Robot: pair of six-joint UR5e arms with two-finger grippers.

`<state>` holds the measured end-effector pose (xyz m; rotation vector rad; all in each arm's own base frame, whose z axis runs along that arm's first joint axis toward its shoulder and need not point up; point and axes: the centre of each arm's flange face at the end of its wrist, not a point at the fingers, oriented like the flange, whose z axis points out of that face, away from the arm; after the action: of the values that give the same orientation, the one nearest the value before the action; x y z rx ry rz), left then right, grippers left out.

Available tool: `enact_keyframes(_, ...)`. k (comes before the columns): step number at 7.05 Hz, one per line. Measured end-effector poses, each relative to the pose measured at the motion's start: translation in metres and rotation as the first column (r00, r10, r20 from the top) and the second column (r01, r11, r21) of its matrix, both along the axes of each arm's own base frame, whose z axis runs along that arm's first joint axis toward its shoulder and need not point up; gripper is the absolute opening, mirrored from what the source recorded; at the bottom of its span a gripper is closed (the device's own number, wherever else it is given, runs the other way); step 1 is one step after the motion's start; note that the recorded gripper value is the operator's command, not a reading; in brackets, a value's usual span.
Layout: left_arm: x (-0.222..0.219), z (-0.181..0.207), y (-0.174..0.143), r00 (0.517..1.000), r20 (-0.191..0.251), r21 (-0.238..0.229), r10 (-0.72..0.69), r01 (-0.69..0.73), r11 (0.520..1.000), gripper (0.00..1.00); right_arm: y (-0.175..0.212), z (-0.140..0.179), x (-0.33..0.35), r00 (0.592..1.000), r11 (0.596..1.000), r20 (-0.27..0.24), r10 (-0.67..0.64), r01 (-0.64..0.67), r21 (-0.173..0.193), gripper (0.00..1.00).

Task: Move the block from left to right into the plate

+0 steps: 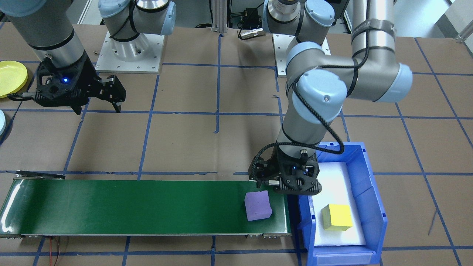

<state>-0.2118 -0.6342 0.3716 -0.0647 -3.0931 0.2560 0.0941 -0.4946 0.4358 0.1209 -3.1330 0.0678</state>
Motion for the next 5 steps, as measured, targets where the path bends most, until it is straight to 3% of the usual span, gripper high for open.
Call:
enact_keyframes(1, 0.021, 0.014, -0.002, 1.000, 0.010, 0.006, 0.015, -0.015, 1.000, 1.00, 0.000, -0.001, 0.001, 1.000, 1.000, 0.001, -0.001, 0.001, 0.001, 1.00)
enact_keyframes(3, 0.087, -0.012, -0.028, 0.999, 0.031, 0.051, -0.006, 0.004, 0.999, 1.00, -0.011, -0.004, 0.006, 0.999, 0.999, 0.035, -0.026, 0.027, -0.028, 1.00)
enact_keyframes(5, 0.138, -0.052, -0.059, 0.998, 0.042, 0.076, -0.048, 0.045, 0.996, 1.00, -0.051, -0.018, 0.018, 0.976, 0.988, 0.168, -0.137, 0.147, -0.048, 1.00)
